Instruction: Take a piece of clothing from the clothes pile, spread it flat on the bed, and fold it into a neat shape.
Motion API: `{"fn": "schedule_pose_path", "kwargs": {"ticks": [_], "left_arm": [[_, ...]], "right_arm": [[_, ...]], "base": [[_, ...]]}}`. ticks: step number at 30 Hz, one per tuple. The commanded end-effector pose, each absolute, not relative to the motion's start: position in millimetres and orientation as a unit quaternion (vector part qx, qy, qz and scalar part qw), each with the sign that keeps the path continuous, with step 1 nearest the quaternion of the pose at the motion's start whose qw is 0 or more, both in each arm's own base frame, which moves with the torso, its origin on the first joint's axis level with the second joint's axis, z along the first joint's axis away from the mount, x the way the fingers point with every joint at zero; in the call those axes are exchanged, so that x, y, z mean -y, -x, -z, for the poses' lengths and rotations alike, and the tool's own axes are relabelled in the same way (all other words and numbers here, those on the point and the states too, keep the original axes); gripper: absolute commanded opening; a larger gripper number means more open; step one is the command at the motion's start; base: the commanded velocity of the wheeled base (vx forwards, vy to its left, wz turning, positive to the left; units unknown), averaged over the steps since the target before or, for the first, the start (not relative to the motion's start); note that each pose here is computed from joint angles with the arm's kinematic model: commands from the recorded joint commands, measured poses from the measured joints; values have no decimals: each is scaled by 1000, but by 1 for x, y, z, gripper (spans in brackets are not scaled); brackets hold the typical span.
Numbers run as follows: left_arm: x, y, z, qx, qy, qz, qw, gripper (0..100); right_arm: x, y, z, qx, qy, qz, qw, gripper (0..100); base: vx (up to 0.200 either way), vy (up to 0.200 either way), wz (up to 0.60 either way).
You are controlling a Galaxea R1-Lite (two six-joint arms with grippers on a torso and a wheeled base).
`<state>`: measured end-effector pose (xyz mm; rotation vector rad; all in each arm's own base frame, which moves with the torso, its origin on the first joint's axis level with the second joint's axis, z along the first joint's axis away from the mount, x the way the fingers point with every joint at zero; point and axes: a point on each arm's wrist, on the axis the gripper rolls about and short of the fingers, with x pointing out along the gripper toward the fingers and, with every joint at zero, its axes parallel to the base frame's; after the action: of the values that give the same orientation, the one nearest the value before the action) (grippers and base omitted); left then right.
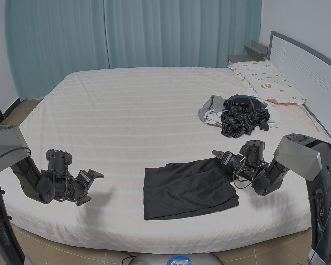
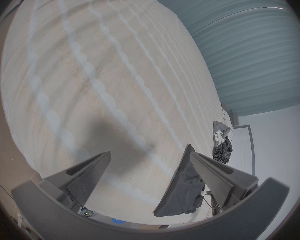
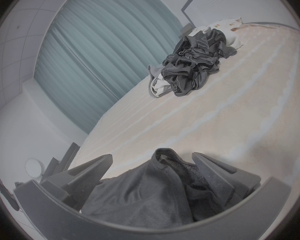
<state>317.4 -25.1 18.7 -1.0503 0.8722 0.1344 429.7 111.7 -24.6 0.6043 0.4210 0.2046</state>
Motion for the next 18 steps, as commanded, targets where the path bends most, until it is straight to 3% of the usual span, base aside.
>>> {"fn": "schedule_pose_path", "kwargs": {"ticks": [1, 18], "left_arm": [[25, -317, -18, -403, 485, -62, 774, 100], [26, -317, -18, -404, 484, -62, 774, 100]], "right_arm": [[-114, -432, 37, -214, -287, -102, 928, 0], [-92, -437, 33, -198, -294, -67, 933, 0]], "base": [[0, 0, 0], [0, 0, 0]]}}
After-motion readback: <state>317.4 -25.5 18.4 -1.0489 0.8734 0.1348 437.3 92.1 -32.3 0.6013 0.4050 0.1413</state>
